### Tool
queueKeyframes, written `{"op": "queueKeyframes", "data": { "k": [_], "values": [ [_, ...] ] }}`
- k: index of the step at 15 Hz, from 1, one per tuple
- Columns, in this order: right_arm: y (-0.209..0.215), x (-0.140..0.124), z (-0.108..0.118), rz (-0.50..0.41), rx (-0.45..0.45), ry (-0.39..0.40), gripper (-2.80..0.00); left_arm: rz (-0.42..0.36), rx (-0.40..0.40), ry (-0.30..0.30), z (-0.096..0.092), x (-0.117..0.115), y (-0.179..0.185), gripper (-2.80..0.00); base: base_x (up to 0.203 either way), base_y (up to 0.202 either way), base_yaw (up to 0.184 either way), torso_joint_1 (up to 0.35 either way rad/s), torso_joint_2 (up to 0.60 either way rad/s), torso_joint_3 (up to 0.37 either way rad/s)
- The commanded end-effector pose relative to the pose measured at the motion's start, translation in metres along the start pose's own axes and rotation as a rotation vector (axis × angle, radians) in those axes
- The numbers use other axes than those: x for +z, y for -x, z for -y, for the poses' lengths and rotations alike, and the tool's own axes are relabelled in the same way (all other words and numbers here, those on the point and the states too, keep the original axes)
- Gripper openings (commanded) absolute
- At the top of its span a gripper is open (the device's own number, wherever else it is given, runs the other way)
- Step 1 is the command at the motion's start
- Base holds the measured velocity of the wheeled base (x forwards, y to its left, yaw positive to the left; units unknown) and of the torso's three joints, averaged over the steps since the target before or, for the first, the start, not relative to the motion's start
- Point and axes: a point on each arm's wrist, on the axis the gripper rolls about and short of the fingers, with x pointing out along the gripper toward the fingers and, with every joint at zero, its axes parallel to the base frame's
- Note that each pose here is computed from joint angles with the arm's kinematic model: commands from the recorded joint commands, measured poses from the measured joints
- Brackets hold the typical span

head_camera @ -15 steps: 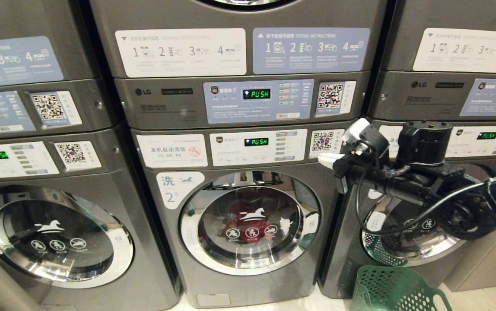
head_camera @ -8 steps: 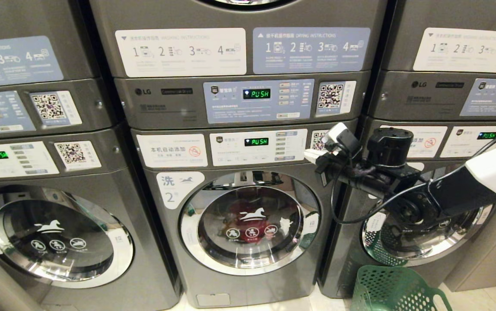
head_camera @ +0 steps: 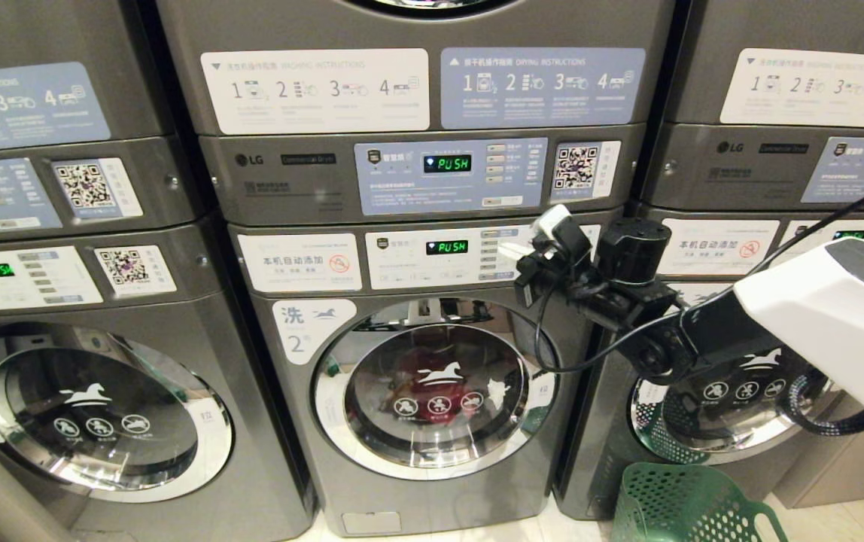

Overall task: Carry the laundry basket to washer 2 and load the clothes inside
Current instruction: Press the washing machine switch

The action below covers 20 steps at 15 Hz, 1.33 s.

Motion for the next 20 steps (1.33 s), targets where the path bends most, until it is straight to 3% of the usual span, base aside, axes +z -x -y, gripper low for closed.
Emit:
{"op": "queueKeyframes", "data": {
  "k": [1,4,7,13,18,20],
  "values": [
    [-0.009,-0.011,-0.008,-0.001,0.014,-0.003,-2.80,0.000,0.000,0.000,0.000,0.000,0.000,-2.80,0.000,0.000,0.000,0.000,0.00,0.000],
    [-0.013,-0.019,-0.010,-0.009,0.008,-0.007,-2.80,-0.002,0.000,0.000,0.000,0.000,0.000,-2.80,0.000,0.000,0.000,0.000,0.00,0.000],
    [-0.023,-0.019,-0.005,0.010,-0.057,-0.021,-2.80,-0.001,0.000,0.000,0.000,0.000,0.000,-2.80,0.000,0.000,0.000,0.000,0.00,0.000],
    [-0.031,-0.027,-0.008,0.001,-0.108,-0.115,-2.80,-0.002,0.001,0.000,0.000,0.000,0.000,-2.80,0.000,0.000,0.000,0.000,0.00,0.000],
    [-0.047,-0.028,-0.016,0.033,-0.138,-0.243,-2.80,0.000,0.001,0.000,0.000,0.000,0.000,-2.80,0.000,0.000,0.000,0.000,0.00,0.000],
    [-0.052,-0.031,-0.016,0.040,-0.155,-0.253,-2.80,0.000,0.000,0.000,0.000,0.000,0.000,-2.80,0.000,0.000,0.000,0.000,0.00,0.000]
  ]
}}
